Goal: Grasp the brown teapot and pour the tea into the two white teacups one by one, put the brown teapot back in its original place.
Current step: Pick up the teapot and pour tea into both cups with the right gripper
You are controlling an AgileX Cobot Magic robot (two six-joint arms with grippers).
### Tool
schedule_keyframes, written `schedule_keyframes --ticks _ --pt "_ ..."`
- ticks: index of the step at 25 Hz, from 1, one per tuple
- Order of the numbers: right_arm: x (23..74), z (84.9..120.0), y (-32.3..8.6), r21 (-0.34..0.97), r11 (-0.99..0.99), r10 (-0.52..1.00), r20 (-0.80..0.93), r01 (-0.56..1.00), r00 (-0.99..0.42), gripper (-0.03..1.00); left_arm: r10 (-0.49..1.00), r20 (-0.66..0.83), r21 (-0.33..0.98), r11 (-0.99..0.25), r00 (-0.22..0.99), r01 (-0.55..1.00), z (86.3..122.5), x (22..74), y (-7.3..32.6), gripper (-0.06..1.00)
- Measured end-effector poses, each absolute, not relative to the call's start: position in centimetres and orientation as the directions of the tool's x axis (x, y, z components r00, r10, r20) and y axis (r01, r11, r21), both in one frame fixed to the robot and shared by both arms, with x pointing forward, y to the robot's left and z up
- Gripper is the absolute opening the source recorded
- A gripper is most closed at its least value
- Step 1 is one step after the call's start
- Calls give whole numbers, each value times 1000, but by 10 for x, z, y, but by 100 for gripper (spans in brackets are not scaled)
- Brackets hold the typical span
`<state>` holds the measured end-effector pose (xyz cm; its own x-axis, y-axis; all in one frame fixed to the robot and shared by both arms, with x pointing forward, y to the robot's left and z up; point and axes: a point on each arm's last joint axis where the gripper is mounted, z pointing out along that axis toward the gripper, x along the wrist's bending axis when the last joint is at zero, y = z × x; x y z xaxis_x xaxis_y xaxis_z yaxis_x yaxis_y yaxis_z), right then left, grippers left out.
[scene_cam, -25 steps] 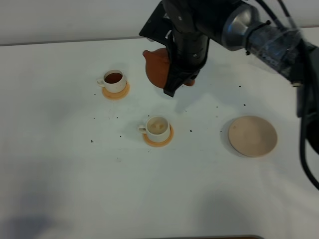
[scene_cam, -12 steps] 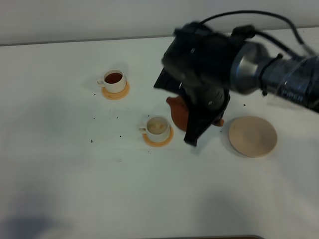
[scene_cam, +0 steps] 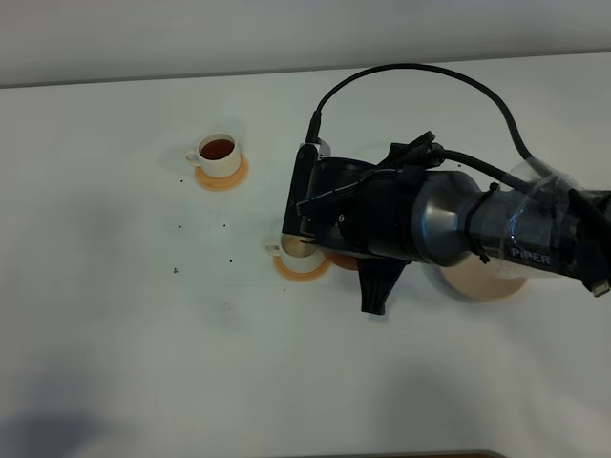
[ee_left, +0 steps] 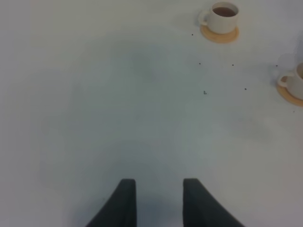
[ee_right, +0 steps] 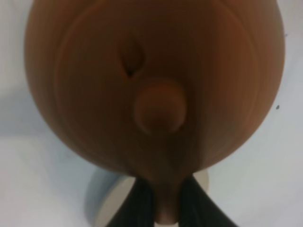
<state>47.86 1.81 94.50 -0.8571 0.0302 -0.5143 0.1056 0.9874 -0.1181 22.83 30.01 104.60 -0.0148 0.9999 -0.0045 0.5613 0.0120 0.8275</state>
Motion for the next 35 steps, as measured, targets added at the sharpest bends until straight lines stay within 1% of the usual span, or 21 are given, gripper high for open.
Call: schedule_keyframes --ticks 4,8,14,25,30,35 --pt "483 944 18 -149 987 -31 -554 63 -832 9 1000 -5 828 12 -15 561 1046 228 300 25" --pt "486 935 21 -191 981 -91 -574 25 -814 9 1000 -5 828 12 -15 561 1046 228 300 25" --pt "478 926 29 -336 940 -258 -609 -50 -750 9 1000 -5 828 12 -15 561 1046 228 300 25" --pt "483 932 30 -413 906 -360 -642 -89 -677 9 1000 -5 828 12 -15 561 1046 228 300 25" --pt "480 934 34 -462 877 -432 -637 -133 -638 9 1000 -5 828 12 -15 561 1046 228 300 25" --pt "475 924 40 -516 841 -500 -625 -163 -600 9 1000 -5 828 12 -15 561 1046 228 300 25"
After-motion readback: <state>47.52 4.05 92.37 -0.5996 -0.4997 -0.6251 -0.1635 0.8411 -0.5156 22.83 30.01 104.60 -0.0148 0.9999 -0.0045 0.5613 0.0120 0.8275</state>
